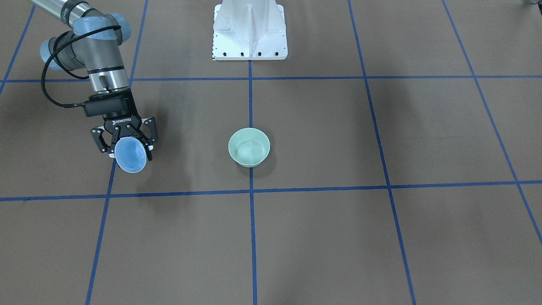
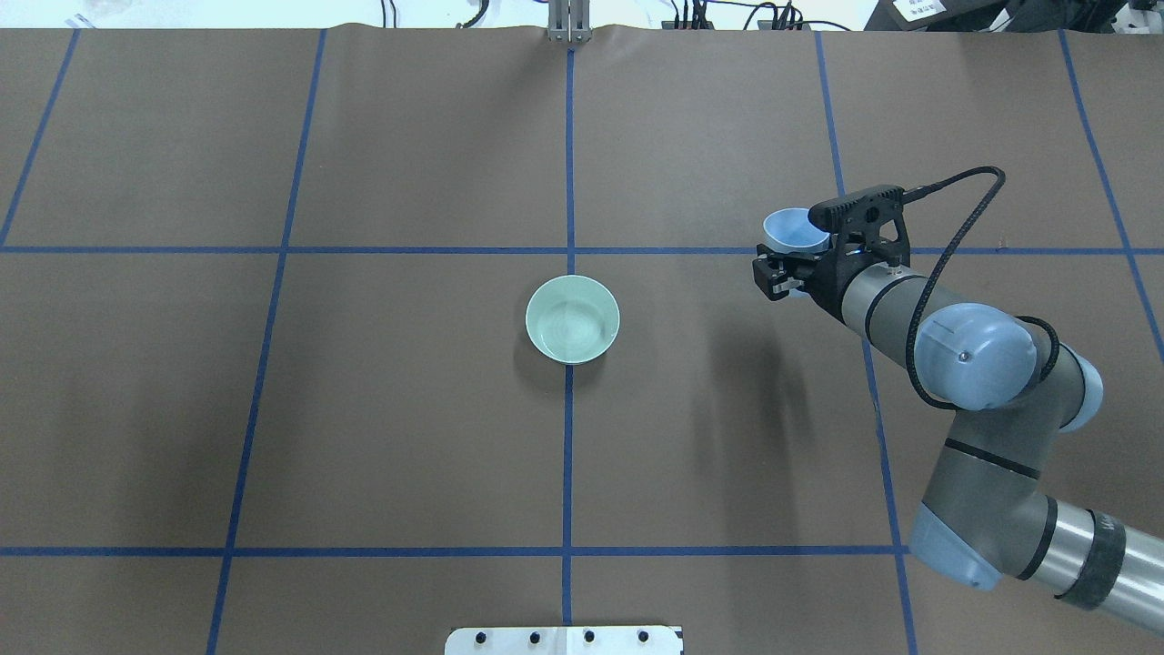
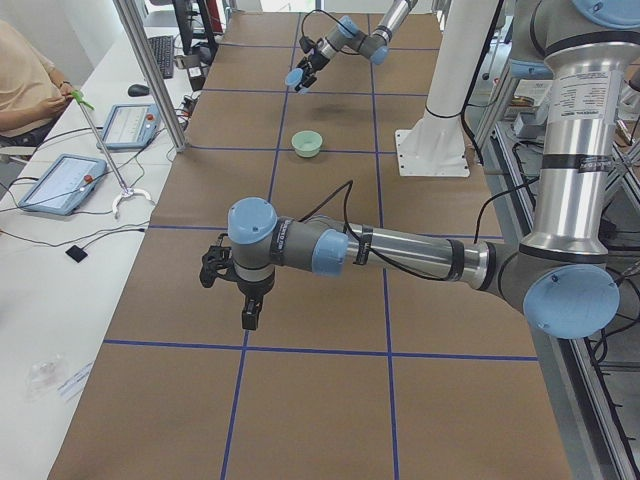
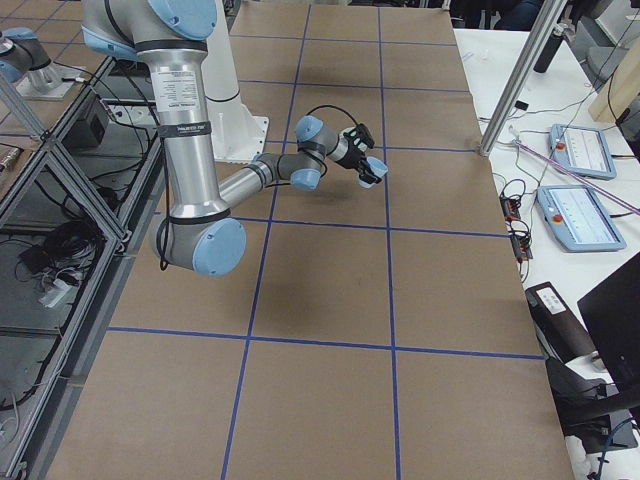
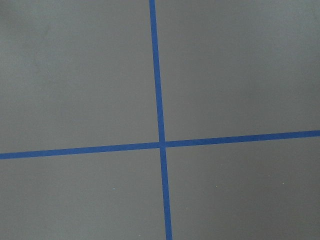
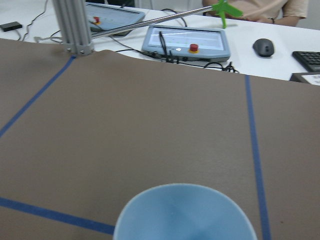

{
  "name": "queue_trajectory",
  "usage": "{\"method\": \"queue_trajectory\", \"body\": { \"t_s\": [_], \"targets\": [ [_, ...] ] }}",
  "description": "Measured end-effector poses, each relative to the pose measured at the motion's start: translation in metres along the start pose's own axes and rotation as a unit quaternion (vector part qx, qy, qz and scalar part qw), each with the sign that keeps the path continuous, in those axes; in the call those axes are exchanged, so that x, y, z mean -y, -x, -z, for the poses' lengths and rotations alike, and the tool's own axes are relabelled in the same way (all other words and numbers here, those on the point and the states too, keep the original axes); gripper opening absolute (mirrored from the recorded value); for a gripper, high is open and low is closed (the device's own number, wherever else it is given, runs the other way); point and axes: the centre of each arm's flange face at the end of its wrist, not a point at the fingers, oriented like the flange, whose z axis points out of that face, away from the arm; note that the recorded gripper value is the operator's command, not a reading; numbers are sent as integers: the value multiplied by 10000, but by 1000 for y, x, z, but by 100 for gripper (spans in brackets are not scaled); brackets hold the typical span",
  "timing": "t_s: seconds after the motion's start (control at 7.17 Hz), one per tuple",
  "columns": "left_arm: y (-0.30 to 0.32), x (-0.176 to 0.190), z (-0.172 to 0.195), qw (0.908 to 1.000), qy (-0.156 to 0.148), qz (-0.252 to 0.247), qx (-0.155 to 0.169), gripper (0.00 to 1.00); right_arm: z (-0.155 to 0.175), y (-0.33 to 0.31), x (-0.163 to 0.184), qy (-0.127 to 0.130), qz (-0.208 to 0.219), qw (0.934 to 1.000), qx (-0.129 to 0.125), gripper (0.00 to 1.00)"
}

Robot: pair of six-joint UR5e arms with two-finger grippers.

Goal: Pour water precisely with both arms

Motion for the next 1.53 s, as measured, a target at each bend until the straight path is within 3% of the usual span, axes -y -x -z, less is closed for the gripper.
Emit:
{"method": "queue_trajectory", "body": {
  "t_s": [0.14, 0.42, 0.7, 0.98, 1.53],
  "targets": [
    [1, -2, -1, 10000, 18, 21, -14, 100, 3, 16, 2, 146, 390, 9987, 310, 0],
    [6, -8, -3, 9999, 50, 76, -47, 100, 6, 55, 5, 398, 1051, 9890, 962, 0],
    [12, -17, -7, 9998, 96, 146, -79, 100, 8, 97, 2, 579, 1337, 9796, 1386, 0],
    [21, -24, -6, 9997, 95, 226, -77, 100, 9, 138, 7, 823, 1470, 9751, 1444, 0],
    [36, -38, -3, 9991, 85, 383, -143, 100, 6, 185, 22, 1358, 1637, 9707, 1120, 0]
  ]
}}
